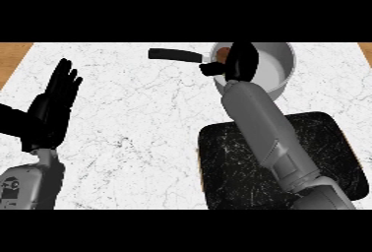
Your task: Pick the pear from the tray and place it in the pot
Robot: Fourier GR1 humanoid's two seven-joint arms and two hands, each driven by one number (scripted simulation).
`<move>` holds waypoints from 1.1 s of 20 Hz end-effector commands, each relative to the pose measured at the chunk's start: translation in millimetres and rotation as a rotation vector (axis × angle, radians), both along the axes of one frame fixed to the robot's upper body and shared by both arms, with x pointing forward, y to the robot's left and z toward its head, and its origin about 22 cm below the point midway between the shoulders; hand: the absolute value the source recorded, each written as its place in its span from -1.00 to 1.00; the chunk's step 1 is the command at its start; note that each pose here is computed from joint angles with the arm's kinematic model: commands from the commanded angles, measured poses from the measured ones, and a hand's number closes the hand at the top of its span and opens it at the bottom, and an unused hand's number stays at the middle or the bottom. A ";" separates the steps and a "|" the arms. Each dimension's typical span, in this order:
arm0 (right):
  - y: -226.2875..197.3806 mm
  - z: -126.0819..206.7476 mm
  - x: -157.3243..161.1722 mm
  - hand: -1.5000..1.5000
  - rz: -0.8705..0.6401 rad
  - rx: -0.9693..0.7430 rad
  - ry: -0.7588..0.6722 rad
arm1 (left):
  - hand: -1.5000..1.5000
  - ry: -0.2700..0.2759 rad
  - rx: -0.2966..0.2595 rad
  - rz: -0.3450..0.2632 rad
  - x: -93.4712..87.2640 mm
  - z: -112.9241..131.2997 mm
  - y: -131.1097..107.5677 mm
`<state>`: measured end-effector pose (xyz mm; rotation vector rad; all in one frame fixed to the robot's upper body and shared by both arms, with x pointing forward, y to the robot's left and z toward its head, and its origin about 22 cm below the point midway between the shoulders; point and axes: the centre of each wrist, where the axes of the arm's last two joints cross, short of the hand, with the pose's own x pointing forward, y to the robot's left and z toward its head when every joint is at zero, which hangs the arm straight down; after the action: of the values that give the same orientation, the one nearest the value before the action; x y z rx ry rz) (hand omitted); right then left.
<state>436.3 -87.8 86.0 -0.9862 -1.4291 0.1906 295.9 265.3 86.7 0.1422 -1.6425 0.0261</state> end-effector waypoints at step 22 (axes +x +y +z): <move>-133.3 -19.9 -60.5 -1.00 0.094 0.377 -0.264 | 0.00 0.022 0.005 0.076 -6.2 -8.1 20.1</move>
<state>391.6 -205.0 66.4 -0.6470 -1.6722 -0.1519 283.6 282.7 79.2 0.2055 -1.6152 0.0713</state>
